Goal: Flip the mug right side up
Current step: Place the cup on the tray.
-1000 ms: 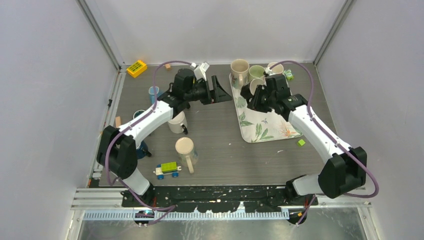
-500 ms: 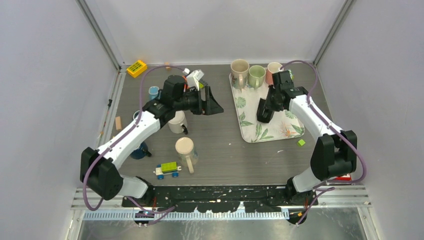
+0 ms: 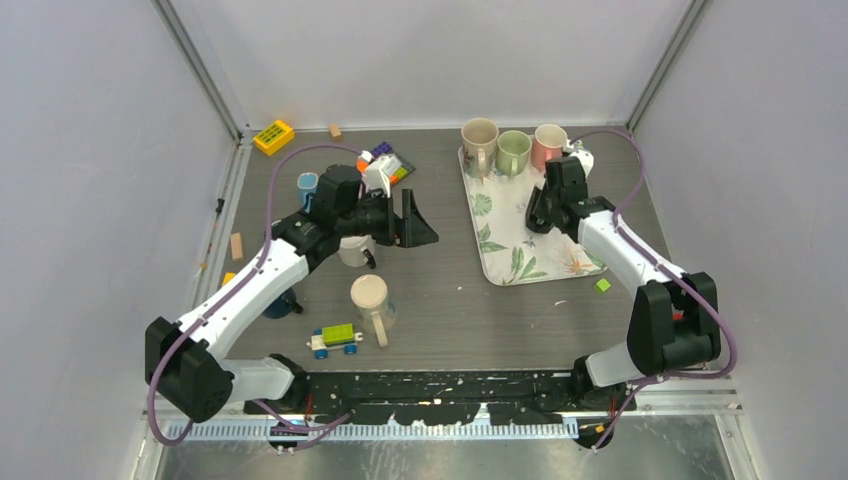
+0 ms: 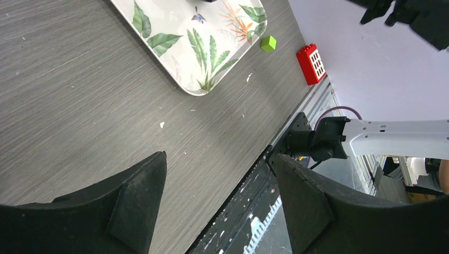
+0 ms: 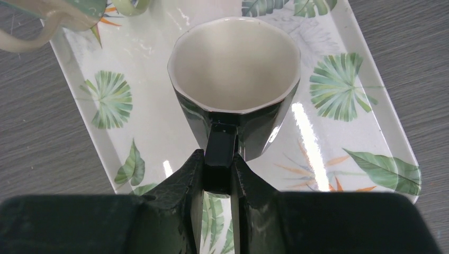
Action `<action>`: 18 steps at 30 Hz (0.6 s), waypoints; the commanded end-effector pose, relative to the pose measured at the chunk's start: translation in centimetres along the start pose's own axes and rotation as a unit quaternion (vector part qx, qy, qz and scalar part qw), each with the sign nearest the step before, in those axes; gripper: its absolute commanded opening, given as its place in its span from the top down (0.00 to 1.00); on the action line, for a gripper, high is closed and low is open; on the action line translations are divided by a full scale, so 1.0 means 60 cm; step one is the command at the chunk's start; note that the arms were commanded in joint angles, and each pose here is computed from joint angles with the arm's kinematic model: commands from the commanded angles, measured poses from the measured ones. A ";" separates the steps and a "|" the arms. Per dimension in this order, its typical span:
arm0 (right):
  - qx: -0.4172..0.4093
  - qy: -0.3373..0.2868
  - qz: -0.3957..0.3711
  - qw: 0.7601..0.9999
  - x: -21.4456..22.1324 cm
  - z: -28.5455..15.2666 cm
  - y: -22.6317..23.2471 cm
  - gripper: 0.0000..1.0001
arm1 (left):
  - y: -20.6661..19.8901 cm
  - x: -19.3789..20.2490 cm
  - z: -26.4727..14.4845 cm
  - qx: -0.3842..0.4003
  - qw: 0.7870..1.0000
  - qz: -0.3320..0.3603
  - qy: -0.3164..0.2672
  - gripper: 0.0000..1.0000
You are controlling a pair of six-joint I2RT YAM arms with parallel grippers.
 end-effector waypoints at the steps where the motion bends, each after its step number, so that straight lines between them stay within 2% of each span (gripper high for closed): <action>1: -0.013 -0.116 0.021 0.993 -0.035 -0.011 0.016 0.99 | -0.011 -0.004 -0.017 0.003 1.000 0.018 -0.012 0.23; 7: -0.006 -0.168 0.021 0.986 -0.027 0.002 -0.002 0.99 | -0.016 -0.006 -0.022 0.007 1.000 0.019 -0.016 0.23; 18: 0.021 -0.164 -0.003 0.986 -0.046 0.057 -0.017 0.99 | -0.021 -0.004 -0.032 0.011 0.999 0.029 -0.015 0.22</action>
Point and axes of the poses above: each gripper's point midway between its finger pads, its own z axis out along the fingers, its own y axis along the line the jaws close on, x = y × z, the point moved 3 cm from there along -z, back along the fingers, and after that the axes turned 12 degrees about z, right-handed, at the moved point
